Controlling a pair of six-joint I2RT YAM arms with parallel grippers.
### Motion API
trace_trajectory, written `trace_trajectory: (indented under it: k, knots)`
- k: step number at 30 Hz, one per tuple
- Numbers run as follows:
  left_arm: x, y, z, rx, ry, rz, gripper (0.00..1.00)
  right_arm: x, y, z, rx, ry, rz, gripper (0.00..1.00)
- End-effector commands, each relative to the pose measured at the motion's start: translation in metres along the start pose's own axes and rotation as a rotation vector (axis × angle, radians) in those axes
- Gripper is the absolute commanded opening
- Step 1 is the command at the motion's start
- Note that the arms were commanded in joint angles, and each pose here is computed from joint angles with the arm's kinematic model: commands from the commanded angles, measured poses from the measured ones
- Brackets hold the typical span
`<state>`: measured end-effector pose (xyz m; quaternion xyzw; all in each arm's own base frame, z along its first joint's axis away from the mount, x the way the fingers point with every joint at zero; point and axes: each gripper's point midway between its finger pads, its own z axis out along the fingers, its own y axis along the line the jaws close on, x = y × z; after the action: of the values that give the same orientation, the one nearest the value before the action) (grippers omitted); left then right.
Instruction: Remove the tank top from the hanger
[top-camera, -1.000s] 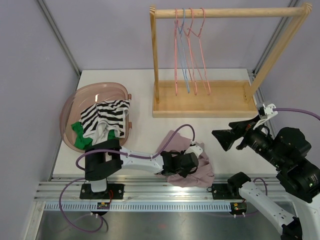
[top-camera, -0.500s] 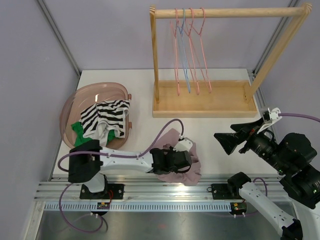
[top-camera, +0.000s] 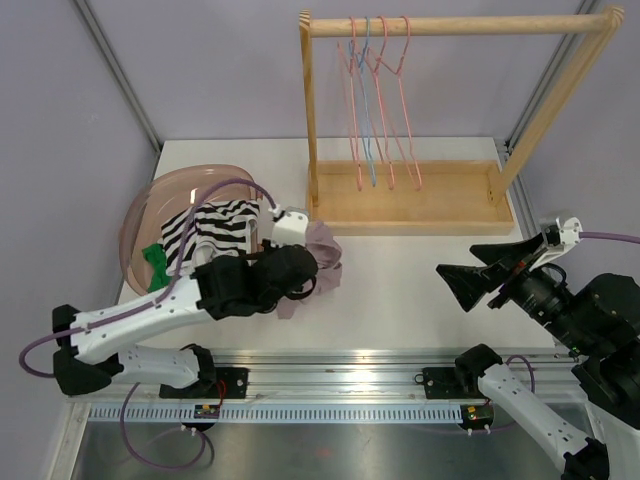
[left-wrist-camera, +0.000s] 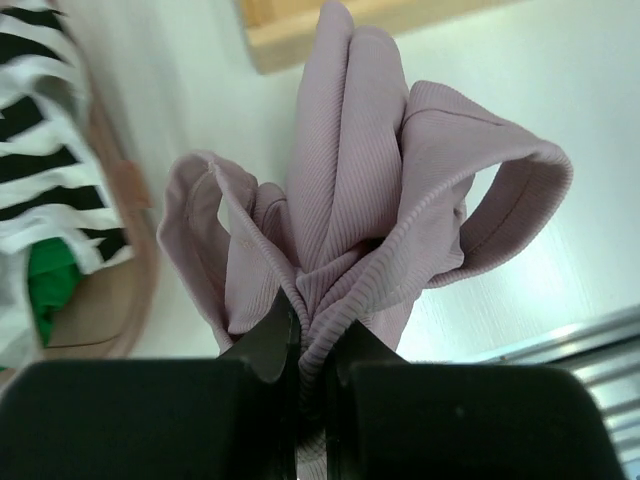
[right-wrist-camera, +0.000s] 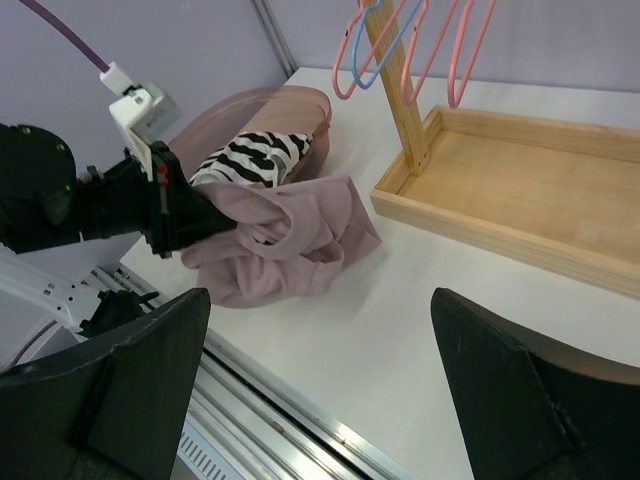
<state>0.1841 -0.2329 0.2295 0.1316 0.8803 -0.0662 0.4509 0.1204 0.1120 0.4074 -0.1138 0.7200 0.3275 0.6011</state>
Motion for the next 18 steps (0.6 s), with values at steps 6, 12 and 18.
trace_trajectory:
  k: [6,12,18]
  knots:
    - [-0.083,0.101,-0.044,-0.167,-0.164,-0.14,0.0,-0.029,0.01,0.004,-0.028,-0.057,-0.048,0.99]
    - [-0.129,0.152,-0.064,-0.215,-0.242,-0.223,0.0,-0.031,0.013,0.012,-0.048,-0.055,-0.048,1.0]
    - [-0.152,0.214,-0.062,-0.336,-0.24,-0.279,0.0,-0.035,0.015,0.014,-0.059,-0.059,-0.052,0.99]
